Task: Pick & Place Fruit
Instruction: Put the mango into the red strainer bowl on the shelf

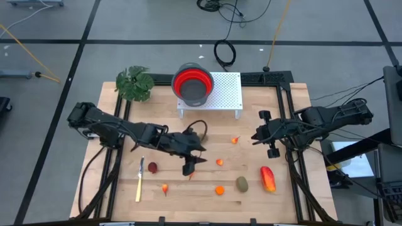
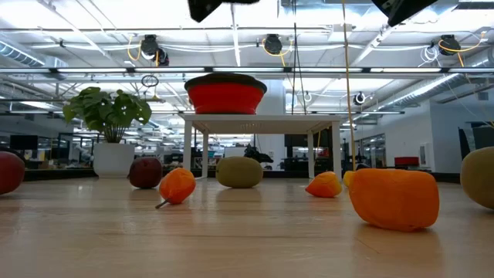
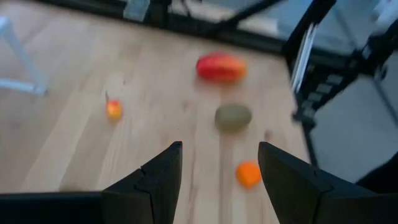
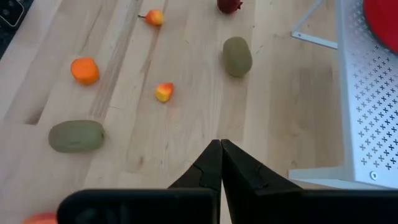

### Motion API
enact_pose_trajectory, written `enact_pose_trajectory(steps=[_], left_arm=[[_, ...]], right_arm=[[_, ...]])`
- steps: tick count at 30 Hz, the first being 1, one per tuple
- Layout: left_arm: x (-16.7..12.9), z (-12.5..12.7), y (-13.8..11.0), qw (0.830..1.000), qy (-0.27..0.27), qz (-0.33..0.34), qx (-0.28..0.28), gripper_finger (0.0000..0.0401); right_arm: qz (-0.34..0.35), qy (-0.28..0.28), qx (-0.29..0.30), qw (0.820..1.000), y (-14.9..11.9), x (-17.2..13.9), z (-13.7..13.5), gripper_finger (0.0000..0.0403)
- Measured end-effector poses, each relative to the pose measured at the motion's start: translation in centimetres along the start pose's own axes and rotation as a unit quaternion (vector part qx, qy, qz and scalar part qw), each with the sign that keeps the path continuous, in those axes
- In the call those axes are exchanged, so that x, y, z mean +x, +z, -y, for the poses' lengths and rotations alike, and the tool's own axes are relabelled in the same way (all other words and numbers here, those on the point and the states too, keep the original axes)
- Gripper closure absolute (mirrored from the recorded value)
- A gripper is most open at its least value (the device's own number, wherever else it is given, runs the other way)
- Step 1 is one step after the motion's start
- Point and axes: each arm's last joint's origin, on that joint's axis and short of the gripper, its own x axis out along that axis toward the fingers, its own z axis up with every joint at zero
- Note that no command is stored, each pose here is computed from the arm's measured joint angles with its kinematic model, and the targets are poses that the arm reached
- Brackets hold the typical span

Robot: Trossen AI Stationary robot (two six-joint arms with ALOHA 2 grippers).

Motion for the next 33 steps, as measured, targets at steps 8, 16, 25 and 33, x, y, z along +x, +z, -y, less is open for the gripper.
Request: enact_pose_trajectory(steps=[8,16,25,33], left_arm=[[0.02,-0.18,0.56,1.0,-0.003,0.023,0.01,0.019],[0.02,-0.14,0.67,0.999,-0.005,0.029,0.017,0.019],[0.01,-0.15,0.81,0.999,-0.007,0.035,0.019,0.019],[0.03,-0.16,0.04,0.996,-0.037,-0.012,0.083,0.019]], right_arm=[[0.0,0.0,0.0,1.0,0.0,0.0,0.0,0.0403],[0.0,-0.001,0.0,1.0,0.01,0.0,0.01,0.0403],[0.018,0.0,0.004,1.0,0.34,0.0,0.01,0.0403],[0.018,0.017,0.049,0.999,0.42,0.07,-0.36,0.0403]])
